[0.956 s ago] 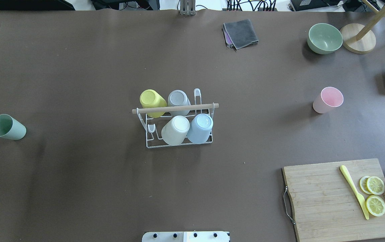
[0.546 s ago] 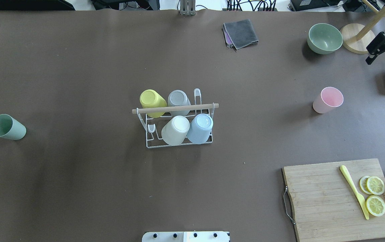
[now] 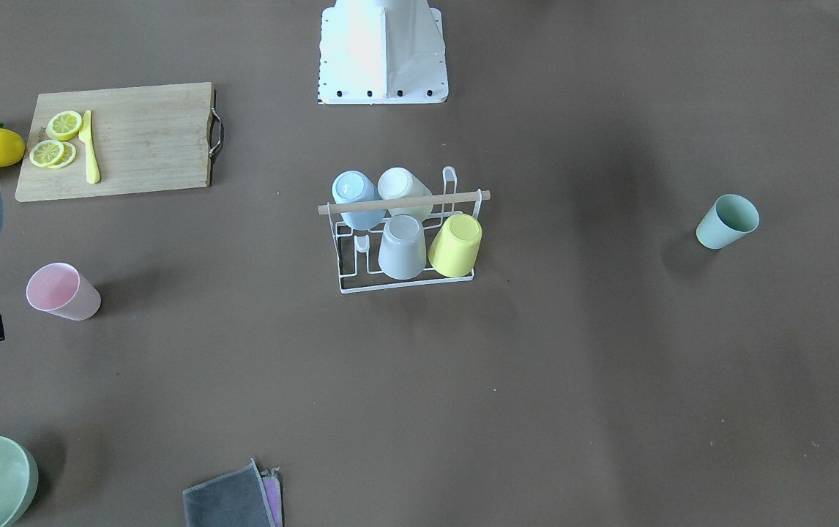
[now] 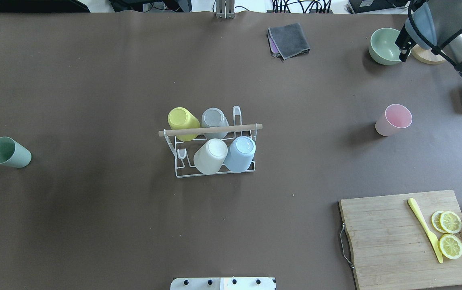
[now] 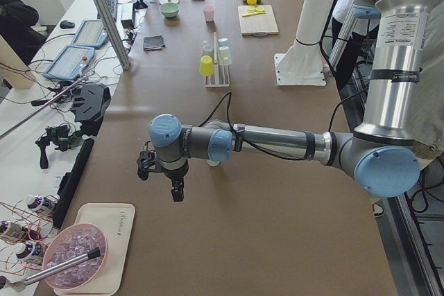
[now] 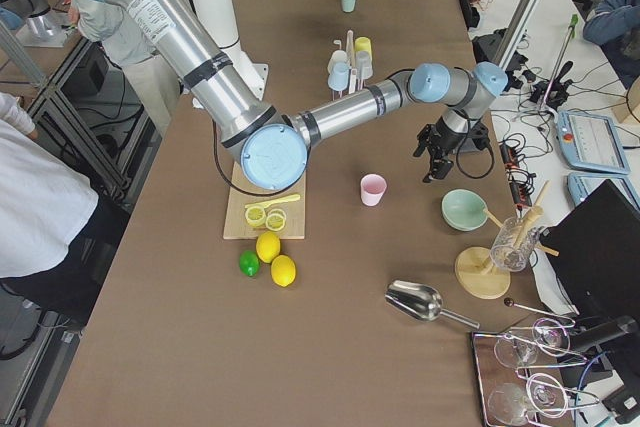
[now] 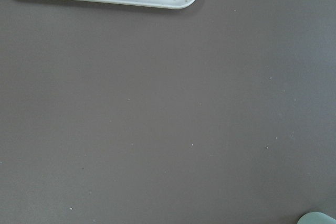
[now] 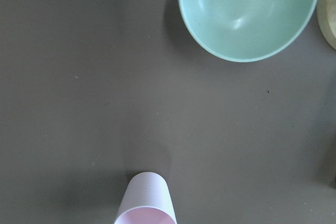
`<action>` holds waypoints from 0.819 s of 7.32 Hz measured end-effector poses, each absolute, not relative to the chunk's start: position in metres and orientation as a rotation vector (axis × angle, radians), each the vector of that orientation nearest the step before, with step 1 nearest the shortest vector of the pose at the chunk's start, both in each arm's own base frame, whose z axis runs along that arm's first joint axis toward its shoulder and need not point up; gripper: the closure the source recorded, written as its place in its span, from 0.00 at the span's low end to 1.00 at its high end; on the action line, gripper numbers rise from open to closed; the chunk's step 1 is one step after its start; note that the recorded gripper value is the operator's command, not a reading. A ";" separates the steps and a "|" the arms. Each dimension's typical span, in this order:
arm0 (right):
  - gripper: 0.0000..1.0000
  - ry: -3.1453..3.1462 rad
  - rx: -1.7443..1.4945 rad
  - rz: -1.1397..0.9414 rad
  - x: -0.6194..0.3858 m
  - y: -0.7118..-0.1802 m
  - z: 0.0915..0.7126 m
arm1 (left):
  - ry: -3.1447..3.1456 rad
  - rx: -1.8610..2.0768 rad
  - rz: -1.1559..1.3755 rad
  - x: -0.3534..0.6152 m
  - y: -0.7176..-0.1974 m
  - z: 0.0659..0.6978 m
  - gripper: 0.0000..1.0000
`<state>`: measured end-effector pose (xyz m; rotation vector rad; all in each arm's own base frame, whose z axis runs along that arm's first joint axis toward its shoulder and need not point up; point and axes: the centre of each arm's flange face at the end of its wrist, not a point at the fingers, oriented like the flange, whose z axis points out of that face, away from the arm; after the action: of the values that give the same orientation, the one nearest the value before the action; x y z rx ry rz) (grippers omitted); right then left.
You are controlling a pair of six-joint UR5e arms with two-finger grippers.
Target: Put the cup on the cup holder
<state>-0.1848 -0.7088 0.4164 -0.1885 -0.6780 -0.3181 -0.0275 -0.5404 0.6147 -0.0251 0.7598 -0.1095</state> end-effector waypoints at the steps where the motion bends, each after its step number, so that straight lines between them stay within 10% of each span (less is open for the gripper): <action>1: 0.00 -0.655 -0.176 -0.372 -0.204 -0.711 0.403 | 0.746 -0.036 -0.077 -0.010 -0.556 0.614 0.01; 6: 0.00 -0.465 -0.137 -0.708 -0.304 -0.701 0.358 | 0.725 -0.166 0.069 0.022 -0.642 0.592 0.01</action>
<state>-0.3036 -0.7012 0.3576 -0.1367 -0.4649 -0.7076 0.0224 -0.6419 0.5922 -0.1663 0.7246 0.0686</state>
